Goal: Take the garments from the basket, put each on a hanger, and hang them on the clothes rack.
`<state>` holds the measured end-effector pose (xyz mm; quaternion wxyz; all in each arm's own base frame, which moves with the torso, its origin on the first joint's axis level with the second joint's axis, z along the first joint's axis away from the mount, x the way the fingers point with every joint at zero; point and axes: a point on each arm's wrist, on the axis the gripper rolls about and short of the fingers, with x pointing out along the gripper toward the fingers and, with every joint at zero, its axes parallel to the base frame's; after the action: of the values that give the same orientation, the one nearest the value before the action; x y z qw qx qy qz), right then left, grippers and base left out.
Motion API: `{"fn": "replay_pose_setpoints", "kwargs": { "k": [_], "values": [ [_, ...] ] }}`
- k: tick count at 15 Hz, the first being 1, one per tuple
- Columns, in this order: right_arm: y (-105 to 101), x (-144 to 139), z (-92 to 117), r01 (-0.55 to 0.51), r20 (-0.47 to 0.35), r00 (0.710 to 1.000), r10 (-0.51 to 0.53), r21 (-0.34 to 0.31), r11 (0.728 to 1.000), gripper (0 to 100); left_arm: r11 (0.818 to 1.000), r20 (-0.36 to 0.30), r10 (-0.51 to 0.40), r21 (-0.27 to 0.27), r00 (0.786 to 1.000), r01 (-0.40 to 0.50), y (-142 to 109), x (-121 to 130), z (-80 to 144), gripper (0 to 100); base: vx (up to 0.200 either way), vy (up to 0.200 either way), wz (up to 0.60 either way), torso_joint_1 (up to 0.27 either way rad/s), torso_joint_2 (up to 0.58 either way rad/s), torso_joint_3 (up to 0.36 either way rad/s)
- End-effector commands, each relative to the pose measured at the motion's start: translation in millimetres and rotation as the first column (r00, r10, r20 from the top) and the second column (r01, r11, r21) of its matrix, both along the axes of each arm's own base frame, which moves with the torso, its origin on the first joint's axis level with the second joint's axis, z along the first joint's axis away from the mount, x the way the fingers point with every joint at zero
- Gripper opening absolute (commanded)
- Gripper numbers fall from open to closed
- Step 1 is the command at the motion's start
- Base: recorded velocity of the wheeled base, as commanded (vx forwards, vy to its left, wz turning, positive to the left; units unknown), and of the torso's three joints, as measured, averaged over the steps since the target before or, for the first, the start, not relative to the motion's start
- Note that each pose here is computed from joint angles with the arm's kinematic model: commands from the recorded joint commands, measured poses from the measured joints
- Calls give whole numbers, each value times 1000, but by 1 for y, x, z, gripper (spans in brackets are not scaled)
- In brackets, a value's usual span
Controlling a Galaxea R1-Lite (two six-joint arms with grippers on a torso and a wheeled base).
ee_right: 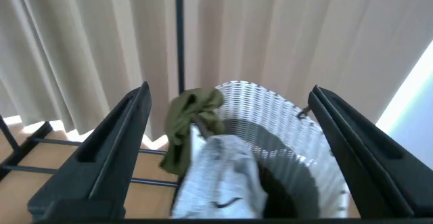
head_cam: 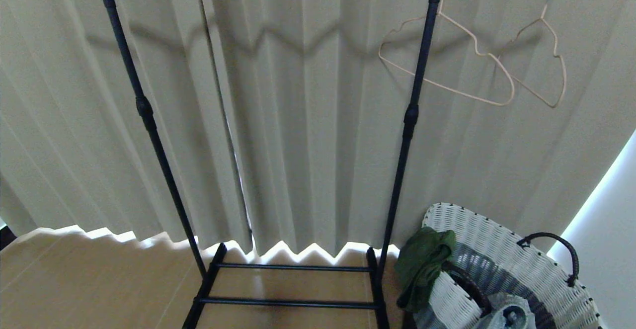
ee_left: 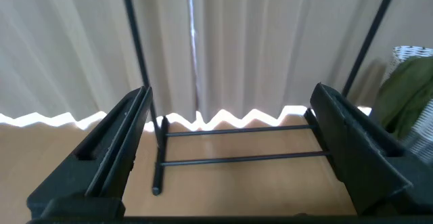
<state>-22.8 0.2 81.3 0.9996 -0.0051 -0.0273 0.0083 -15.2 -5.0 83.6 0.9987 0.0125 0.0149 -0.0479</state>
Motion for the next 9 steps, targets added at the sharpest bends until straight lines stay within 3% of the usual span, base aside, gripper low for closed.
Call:
{"fn": "replay_pose_setpoints", "kwargs": {
  "k": [1, 3, 7, 9],
  "values": [
    [0, 0, 0, -2, -1, 1000, 2, -1, 1000, 100, 1000, 1, 2, 0, 1000, -2, 0, 0, 0, 100, 0, 0, 0, 0, 0, 0],
    [0, 0, 0, 0, 1, 1000, 0, -2, 1000, 100, 1000, 1, 0, 2, 1000, 0, 0, 0, 0, 100, 0, 0, 0, 0, 0, 0],
    [0, 0, -1, -2, -7, 1000, 1, -65, 998, 100, 1000, 1, 0, 0, 1000, 0, 0, 0, 0, 100, 0, 0, 0, 0, 0, 0],
    [0, 5, 0, -22, -91, 996, 9, -143, 989, 100, 1000, 1, 0, 0, 1000, 0, 0, 0, 0, 100, 0, 0, 0, 0, 0, 0]
  ]
}}
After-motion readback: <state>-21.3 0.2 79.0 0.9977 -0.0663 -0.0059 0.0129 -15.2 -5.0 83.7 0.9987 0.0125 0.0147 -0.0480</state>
